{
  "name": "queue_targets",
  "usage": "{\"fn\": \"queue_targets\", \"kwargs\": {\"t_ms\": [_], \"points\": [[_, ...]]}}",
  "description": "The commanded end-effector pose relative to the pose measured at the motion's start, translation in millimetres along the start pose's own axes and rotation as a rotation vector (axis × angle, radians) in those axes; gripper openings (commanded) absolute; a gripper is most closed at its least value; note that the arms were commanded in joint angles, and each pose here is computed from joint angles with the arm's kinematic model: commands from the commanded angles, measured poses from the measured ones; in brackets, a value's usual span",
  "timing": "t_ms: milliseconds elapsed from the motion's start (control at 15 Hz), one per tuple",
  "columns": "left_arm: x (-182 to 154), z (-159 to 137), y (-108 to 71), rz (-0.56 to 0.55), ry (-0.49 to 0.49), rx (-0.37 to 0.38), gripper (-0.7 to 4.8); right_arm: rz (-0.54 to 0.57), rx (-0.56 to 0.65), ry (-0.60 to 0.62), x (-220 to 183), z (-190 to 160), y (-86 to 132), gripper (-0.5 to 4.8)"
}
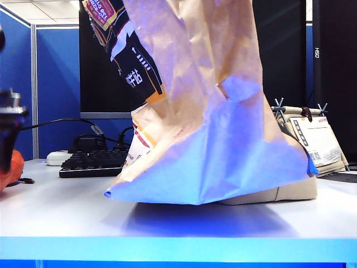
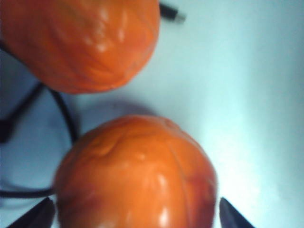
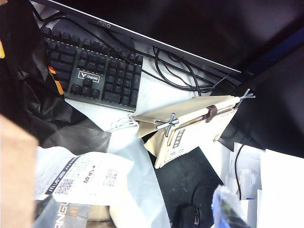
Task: Open the paper bag and put two oranges into the paper bag.
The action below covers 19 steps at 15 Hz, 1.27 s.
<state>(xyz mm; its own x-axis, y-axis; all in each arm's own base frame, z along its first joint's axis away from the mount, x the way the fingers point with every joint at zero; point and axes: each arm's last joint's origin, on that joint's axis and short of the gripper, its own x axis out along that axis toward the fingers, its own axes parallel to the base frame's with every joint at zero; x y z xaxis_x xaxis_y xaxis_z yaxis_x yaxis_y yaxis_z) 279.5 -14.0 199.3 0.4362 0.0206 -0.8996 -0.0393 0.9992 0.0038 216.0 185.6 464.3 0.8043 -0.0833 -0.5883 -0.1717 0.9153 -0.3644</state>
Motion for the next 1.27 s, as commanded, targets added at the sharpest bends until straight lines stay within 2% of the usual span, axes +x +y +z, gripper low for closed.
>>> {"fn": "queue_targets", "kwargs": {"t_ms": [67, 534, 734, 801, 868, 934, 1268], "points": [[14, 6, -1.0, -0.004, -0.018, -0.005, 4.71, -0.004, 0.010, -0.018, -3, 1, -2, 4.19], [29, 13, -2.1, -0.008, -0.064, -0.008, 4.71, -0.005, 0.010, -0.018, -3, 1, -2, 4.19], [30, 18, -2.6, -0.013, -0.116, -0.009, 4.66, -0.005, 0.010, -0.018, -3, 1, -2, 4.18], [30, 20, -2.7, -0.014, -0.136, -0.010, 4.52, -0.005, 0.010, -0.018, -3, 1, -2, 4.19], [30, 20, -2.9, -0.016, -0.142, -0.010, 3.98, -0.005, 0.010, -0.018, -3, 1, -2, 4.19], [30, 19, -3.0, -0.019, -0.130, -0.010, 3.76, -0.006, 0.010, -0.018, -3, 1, -2, 4.19], [31, 7, -3.0, -0.048, 0.002, -0.005, 3.76, -0.005, 0.011, -0.019, -3, 1, -2, 4.19]]}}
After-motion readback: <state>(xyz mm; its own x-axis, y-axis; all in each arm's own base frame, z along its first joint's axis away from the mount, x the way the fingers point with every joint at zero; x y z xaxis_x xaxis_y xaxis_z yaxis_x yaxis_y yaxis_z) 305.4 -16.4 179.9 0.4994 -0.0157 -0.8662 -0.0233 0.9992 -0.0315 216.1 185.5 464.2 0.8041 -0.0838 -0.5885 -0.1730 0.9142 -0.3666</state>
